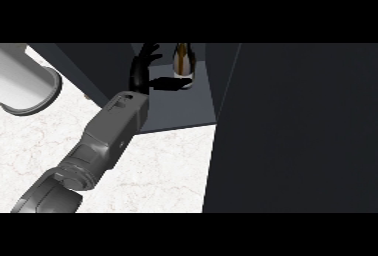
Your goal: Pick up the wine, place it into the cabinet and close the cabinet
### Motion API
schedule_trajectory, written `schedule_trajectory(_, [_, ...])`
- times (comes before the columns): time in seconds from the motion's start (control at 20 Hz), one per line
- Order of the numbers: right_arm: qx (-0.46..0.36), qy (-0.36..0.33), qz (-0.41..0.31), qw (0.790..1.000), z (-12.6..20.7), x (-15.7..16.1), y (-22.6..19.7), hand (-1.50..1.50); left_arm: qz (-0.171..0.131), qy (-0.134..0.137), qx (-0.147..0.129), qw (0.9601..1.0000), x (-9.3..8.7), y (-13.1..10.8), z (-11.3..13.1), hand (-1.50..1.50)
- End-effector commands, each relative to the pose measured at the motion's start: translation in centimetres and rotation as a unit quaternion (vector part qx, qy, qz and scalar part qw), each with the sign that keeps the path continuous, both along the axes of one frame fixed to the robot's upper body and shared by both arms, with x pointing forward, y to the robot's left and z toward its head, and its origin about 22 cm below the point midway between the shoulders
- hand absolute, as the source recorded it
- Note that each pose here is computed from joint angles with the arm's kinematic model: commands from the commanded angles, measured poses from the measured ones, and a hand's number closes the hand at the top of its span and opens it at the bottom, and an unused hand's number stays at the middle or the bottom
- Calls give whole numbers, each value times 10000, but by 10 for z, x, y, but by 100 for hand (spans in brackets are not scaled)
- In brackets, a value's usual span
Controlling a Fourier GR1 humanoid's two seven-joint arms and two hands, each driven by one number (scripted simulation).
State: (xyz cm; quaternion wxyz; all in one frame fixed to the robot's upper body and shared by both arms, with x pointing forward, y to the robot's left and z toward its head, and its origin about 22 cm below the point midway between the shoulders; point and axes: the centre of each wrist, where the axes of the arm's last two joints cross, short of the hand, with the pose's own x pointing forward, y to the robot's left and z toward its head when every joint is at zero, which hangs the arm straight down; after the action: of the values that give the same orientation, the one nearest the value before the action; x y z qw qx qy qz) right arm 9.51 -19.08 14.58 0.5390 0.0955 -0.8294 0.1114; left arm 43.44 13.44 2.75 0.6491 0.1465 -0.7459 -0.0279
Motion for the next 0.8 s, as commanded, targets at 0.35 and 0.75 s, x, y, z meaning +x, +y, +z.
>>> schedule_trajectory(0.35, [358,77,347,9987,24,-22,-4,-150,-346,-352,-414,9979,12,-2,28,-150])
schedule_trajectory(0.75, [370,107,176,9991,29,-20,-8,-150,-1274,-706,-1463,9785,5,-21,19,150])
